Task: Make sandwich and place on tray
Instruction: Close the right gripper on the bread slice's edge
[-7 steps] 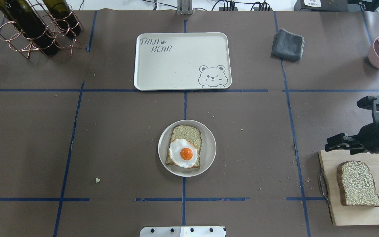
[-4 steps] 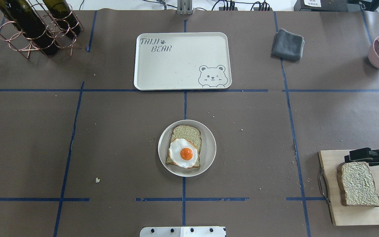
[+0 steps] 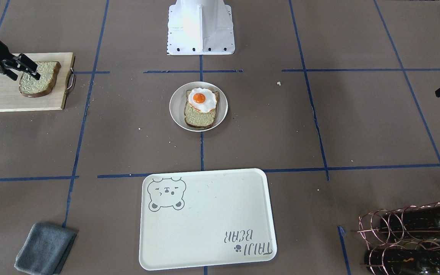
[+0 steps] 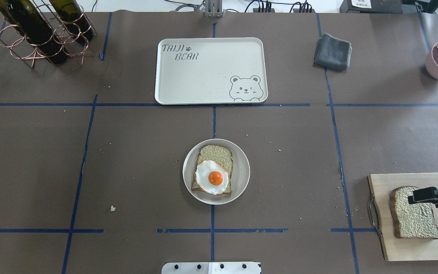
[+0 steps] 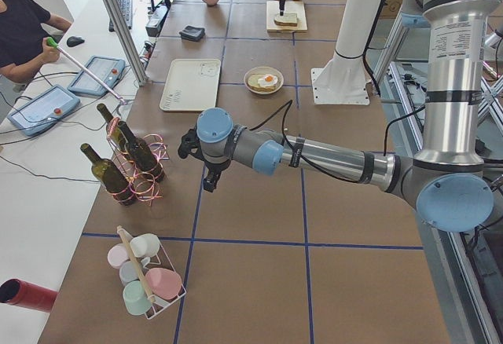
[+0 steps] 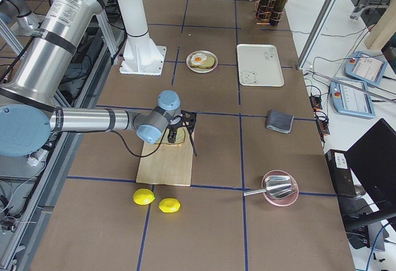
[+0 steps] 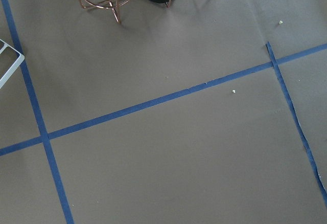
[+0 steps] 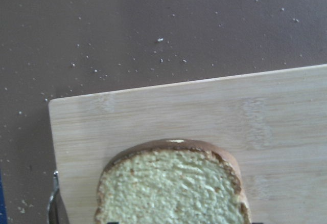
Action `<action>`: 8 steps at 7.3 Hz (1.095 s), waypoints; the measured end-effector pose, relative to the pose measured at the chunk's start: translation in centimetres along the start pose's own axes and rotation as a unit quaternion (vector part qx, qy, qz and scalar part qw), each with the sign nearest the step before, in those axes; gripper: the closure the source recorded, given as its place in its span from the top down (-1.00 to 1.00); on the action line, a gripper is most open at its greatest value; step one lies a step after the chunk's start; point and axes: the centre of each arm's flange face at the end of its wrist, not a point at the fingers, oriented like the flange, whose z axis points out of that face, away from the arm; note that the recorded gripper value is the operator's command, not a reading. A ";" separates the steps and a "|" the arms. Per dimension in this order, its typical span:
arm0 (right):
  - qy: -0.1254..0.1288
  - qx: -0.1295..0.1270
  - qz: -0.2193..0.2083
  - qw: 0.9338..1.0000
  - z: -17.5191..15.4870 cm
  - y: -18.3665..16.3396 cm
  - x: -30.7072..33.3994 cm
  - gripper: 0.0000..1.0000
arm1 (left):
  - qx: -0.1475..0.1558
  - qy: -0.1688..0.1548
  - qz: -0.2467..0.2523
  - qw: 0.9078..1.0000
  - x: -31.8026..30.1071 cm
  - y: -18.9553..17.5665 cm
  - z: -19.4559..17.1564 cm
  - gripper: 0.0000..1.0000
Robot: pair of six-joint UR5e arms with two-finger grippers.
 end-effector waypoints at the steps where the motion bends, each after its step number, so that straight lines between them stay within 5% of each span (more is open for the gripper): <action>1: -0.002 -0.004 -0.003 1.000 0.7 0.3 0.8 0.52 | 0.000 0.001 0.000 1.000 0.0 0.0 0.0 1.00; 4: 0.000 -0.011 -0.002 1.000 1.6 0.7 2.1 0.23 | 0.001 0.002 0.000 1.000 0.1 0.0 0.0 1.00; 5: 0.000 -0.012 -0.002 1.000 1.7 0.7 2.4 -0.05 | 0.000 0.003 0.000 1.000 0.2 0.0 0.0 1.00; 6: 0.000 -0.013 -0.002 1.000 1.8 0.9 2.7 -0.81 | 0.000 0.003 0.001 1.000 0.2 -0.1 0.0 1.00; 8: -0.004 -0.019 -0.002 1.000 1.7 1.1 2.8 -1.00 | 0.001 0.004 0.002 1.000 0.3 -0.1 0.0 1.00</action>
